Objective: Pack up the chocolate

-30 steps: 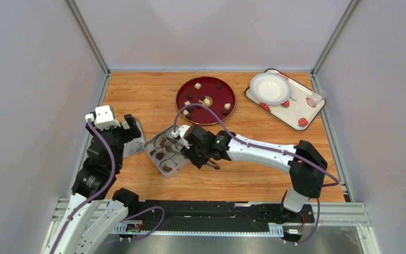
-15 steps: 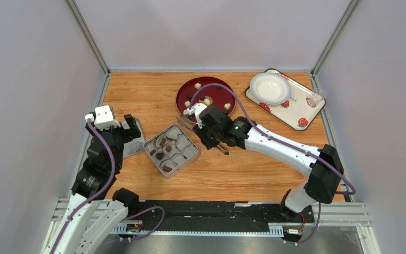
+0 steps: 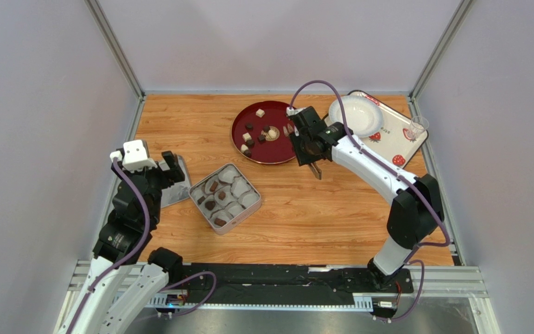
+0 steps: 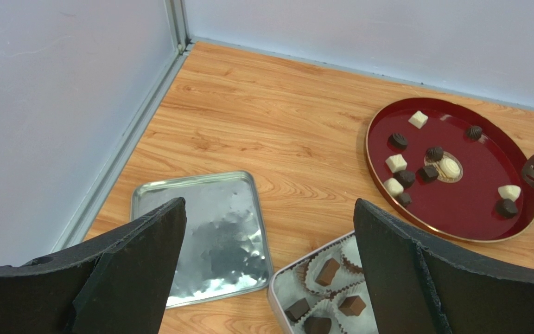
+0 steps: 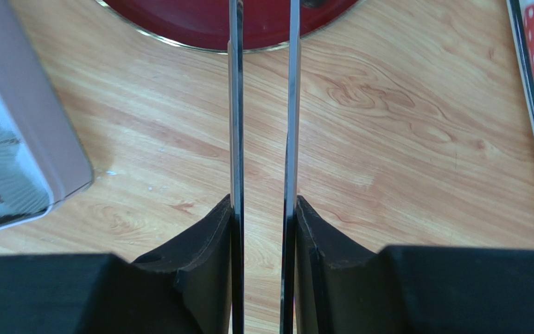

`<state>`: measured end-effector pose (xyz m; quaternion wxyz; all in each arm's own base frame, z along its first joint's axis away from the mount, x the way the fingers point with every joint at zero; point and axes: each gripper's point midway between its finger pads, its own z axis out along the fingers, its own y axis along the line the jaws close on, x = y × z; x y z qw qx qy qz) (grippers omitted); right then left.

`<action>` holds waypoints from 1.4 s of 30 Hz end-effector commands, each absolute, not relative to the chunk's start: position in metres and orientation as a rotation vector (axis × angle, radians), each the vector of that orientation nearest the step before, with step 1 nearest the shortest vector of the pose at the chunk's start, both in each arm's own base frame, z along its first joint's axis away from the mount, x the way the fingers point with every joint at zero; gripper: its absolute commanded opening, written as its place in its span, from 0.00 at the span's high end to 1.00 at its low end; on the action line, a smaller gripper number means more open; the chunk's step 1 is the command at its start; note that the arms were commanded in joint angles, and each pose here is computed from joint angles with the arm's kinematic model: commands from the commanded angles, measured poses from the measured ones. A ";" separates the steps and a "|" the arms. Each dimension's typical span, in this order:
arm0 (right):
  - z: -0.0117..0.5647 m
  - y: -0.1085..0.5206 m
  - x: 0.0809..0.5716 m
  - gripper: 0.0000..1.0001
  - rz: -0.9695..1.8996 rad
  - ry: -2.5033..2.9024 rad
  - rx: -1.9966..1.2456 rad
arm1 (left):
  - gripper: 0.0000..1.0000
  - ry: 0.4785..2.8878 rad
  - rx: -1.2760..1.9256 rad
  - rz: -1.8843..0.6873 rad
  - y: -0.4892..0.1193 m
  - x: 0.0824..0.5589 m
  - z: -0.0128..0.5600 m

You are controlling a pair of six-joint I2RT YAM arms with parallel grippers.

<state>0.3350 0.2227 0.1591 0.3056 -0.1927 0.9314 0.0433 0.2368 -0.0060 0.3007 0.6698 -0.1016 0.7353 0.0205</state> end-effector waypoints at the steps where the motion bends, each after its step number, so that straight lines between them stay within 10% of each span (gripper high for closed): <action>1: 0.157 0.213 0.349 0.66 0.130 2.526 -0.373 | 0.02 1.622 -0.229 0.029 -0.006 0.237 0.310; 42: 0.091 0.193 0.393 0.59 0.106 2.692 -0.253 | 0.02 1.611 -0.223 0.017 -0.007 0.235 0.312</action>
